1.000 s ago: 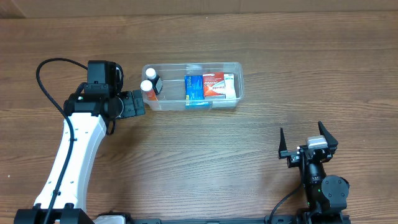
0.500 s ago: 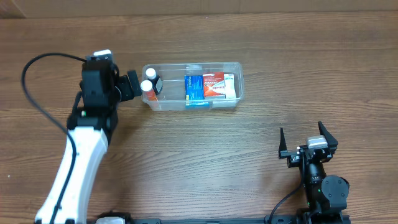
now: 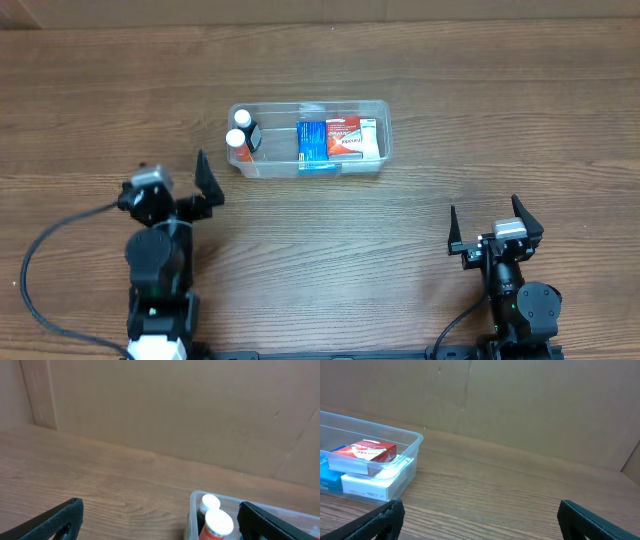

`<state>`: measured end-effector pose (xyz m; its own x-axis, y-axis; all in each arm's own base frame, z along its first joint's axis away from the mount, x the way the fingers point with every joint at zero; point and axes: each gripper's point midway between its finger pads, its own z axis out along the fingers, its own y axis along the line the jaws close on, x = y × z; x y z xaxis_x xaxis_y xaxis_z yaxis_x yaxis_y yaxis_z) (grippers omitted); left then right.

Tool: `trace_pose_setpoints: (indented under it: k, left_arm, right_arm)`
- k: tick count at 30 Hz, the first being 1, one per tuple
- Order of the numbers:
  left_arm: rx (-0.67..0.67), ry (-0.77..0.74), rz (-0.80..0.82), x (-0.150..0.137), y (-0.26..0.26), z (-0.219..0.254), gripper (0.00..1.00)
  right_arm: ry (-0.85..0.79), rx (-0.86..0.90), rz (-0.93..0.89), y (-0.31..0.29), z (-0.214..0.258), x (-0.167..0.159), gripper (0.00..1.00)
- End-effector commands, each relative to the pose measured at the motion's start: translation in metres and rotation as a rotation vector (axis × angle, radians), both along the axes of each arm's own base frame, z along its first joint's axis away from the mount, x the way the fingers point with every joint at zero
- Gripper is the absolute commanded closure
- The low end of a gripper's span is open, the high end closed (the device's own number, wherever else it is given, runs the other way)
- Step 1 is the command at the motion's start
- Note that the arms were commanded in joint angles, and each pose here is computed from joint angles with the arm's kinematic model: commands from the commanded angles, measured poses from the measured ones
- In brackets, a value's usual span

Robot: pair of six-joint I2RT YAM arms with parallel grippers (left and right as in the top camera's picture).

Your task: Pack container

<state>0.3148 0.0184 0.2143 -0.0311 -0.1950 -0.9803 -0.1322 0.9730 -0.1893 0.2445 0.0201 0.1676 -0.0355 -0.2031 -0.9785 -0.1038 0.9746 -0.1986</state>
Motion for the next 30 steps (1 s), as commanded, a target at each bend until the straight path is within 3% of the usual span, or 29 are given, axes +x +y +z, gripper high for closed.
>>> trace_pose_setpoints:
  k: [1,11,20,30]
  left_arm:
    - [0.018,-0.058,0.015,-0.017,0.002,0.002,0.00]
    - [0.016,-0.165,0.031,-0.048,0.007,-0.006,0.00]
    - [0.019,-0.176,0.027,-0.058,0.009,-0.007,0.00]
    - [0.013,0.028,-0.031,-0.065,-0.001,-0.059,0.00]
  right_arm:
    - [-0.011,0.008,0.004,0.001,0.002,0.000,0.00]
    - [-0.011,0.008,0.004,0.001,0.002,0.000,0.00]
    - [-0.011,0.008,0.004,0.001,0.002,0.000,0.00]
    - [-0.011,0.008,0.004,0.001,0.002,0.000,0.00]
